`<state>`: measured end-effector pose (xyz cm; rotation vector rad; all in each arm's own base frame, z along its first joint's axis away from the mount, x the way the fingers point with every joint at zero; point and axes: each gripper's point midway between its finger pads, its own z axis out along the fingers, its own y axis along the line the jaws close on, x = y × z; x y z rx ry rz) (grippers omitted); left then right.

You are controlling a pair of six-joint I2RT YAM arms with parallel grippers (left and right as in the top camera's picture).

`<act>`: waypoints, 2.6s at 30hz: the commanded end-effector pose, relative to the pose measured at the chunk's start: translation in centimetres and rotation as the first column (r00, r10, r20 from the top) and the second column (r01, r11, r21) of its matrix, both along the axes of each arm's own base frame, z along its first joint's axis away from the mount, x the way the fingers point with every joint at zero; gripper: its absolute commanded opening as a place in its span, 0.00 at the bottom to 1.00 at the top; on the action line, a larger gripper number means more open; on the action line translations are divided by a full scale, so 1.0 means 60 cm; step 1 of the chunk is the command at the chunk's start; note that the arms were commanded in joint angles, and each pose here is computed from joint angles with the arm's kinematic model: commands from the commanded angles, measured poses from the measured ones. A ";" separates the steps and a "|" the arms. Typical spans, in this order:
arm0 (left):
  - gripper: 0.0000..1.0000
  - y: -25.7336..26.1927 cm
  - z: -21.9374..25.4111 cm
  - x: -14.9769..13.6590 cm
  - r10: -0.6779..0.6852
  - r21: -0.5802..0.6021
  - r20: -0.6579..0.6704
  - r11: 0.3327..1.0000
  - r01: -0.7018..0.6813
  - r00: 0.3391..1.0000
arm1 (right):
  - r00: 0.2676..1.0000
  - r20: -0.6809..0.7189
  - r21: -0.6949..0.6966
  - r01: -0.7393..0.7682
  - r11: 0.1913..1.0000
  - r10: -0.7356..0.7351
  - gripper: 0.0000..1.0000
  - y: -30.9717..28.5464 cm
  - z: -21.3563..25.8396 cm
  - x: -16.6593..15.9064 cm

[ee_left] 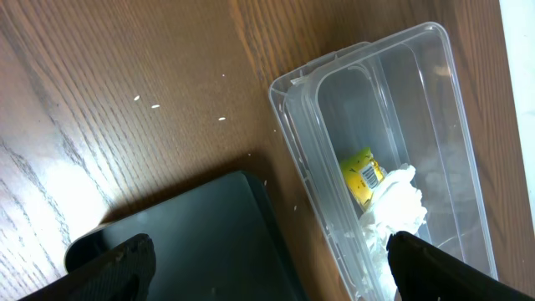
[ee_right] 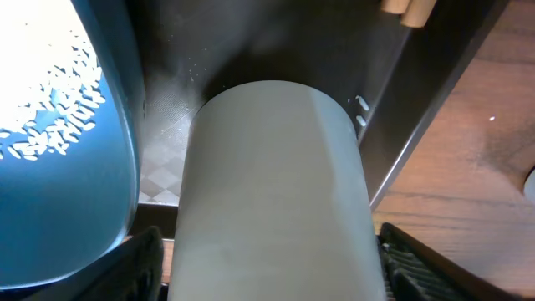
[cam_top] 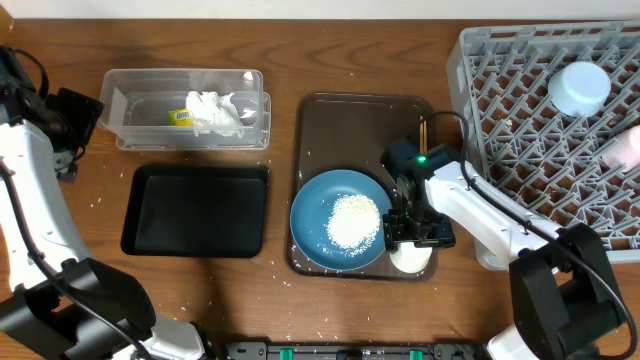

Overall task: Sort waste into correct bins and load items into the dishwasher rack
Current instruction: 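Lower right gripper around the white cup and grasp it, then lift the white cup and place it in the grey rack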

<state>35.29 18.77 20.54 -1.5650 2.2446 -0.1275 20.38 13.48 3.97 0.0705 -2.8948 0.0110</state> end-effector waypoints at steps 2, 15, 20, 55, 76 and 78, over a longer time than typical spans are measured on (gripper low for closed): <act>0.91 0.003 -0.005 -0.003 -0.003 0.002 -0.013 1.000 0.003 1.000 | 1.000 0.005 -0.013 -0.002 1.000 0.002 0.74 -0.003 0.002 -0.003; 0.91 0.003 -0.005 -0.003 -0.003 0.002 -0.013 1.000 0.003 1.000 | 1.000 -0.001 -0.015 0.030 0.999 -0.030 0.58 -0.017 0.013 0.007; 0.91 0.003 -0.005 -0.003 -0.003 0.002 -0.013 1.000 0.003 1.000 | 0.999 0.013 -0.036 0.037 0.999 -0.037 0.53 -0.037 0.036 0.027; 0.91 0.003 -0.005 -0.003 -0.003 0.002 -0.013 1.000 0.003 1.000 | 0.539 0.721 0.106 0.537 0.837 -0.437 0.62 -0.507 0.332 0.346; 0.91 0.003 -0.005 -0.003 -0.003 0.002 -0.013 1.000 0.003 1.000 | 0.612 0.600 0.080 0.594 0.800 -0.515 0.69 -0.547 0.228 0.340; 0.91 0.003 -0.005 -0.003 -0.003 0.002 -0.013 1.000 0.003 1.000 | 0.616 0.595 0.079 0.595 0.800 -0.516 0.71 -0.546 0.227 0.338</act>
